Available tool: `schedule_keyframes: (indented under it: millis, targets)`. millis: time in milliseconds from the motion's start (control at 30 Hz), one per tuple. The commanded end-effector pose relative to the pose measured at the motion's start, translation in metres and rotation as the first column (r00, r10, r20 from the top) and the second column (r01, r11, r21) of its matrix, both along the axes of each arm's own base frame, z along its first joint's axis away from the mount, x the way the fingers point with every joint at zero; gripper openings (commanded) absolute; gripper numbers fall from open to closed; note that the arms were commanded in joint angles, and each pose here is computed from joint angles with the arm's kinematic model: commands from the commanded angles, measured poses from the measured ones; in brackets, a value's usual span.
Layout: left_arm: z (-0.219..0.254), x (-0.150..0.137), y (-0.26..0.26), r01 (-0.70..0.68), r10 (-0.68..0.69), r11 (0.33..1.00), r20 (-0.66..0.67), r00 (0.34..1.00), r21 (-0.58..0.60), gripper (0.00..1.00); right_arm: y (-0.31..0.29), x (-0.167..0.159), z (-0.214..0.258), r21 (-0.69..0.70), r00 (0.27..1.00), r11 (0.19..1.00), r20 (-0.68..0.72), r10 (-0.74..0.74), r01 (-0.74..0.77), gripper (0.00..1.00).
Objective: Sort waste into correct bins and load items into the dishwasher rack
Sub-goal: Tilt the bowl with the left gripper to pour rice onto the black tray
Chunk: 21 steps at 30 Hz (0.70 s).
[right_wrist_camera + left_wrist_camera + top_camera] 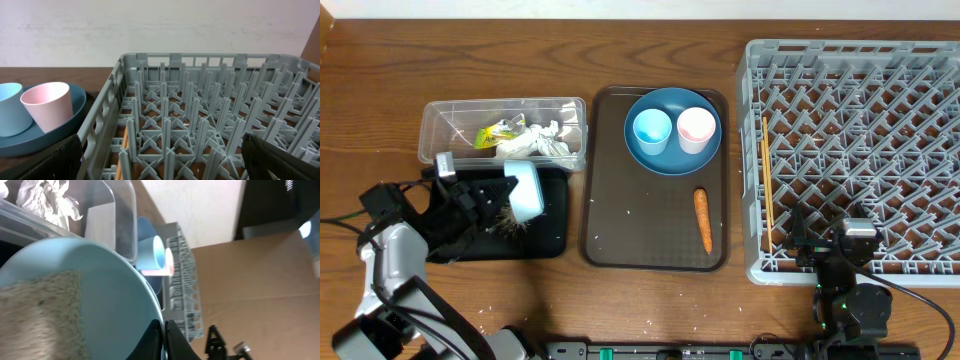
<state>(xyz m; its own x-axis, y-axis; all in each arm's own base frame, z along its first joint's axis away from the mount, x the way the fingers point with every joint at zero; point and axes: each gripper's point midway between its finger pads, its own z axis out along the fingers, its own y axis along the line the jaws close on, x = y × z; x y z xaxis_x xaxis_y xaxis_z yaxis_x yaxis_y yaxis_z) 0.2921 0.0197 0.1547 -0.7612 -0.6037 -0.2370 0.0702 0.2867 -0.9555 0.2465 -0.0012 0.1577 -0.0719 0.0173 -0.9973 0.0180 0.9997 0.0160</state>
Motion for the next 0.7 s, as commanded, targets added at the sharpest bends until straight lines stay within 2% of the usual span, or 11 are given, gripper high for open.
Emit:
schedule_keyframes:
  millis: [0, 667]
  targets:
    - [0.006, -0.003, 0.003, -0.009, 0.013, 0.997, 0.044, 0.999, -0.080, 0.06, -0.001, 0.000, -0.001, 0.013, 1.000, 1.000, -0.002, -0.007, 0.007, 0.99]
    - [0.007, -0.014, 0.017, -0.088, 0.087, 0.981, -0.012, 0.996, -0.172, 0.06, -0.001, 0.000, -0.001, 0.013, 1.000, 1.000, -0.002, -0.007, 0.007, 0.99]
